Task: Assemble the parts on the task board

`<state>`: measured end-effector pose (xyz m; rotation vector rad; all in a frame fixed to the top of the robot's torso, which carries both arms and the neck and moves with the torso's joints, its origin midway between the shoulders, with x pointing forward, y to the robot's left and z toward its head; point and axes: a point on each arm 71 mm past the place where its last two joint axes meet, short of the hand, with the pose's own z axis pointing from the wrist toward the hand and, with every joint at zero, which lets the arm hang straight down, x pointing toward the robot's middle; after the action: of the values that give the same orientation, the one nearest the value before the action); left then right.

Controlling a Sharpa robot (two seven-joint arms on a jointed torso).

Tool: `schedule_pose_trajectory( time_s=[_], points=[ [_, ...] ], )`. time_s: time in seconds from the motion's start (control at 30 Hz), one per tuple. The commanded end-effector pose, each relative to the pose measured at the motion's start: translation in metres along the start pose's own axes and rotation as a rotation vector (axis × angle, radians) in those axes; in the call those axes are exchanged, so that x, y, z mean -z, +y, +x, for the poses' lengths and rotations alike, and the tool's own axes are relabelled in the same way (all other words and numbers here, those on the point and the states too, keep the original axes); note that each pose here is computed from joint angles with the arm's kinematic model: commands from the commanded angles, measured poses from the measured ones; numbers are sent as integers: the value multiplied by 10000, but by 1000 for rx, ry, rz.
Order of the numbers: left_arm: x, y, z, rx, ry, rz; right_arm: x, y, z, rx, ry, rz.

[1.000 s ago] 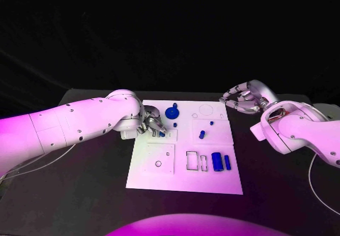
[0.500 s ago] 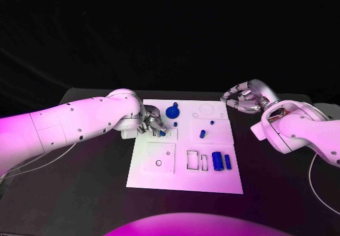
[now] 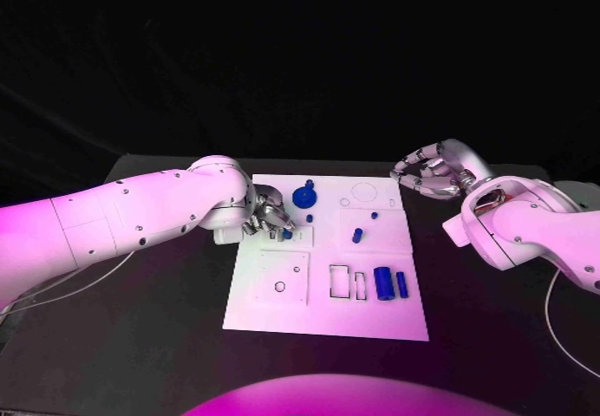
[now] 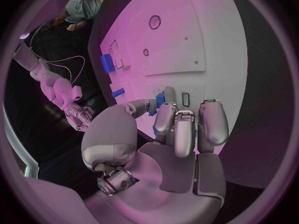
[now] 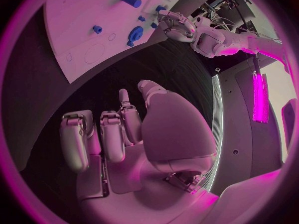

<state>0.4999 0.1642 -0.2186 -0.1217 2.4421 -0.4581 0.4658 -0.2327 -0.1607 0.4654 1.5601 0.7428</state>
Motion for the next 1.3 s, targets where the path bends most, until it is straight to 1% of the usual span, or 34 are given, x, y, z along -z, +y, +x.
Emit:
schedule_pose_trajectory(
  time_s=[0.03,0.37,0.6,0.97,1.3],
  points=[
    [-2,-42,52,-2,40,20,2,9,4,7,3,-12],
    [6,-60,16,-20,51,15,2,9,4,7,3,-12],
    [12,-65,12,-29,63,14,1,7,4,7,3,-12],
    [27,-50,14,-12,89,19,0,6,8,7,3,-12],
    [32,-54,-3,17,96,27,0,5,8,7,2,-12]
  ],
)
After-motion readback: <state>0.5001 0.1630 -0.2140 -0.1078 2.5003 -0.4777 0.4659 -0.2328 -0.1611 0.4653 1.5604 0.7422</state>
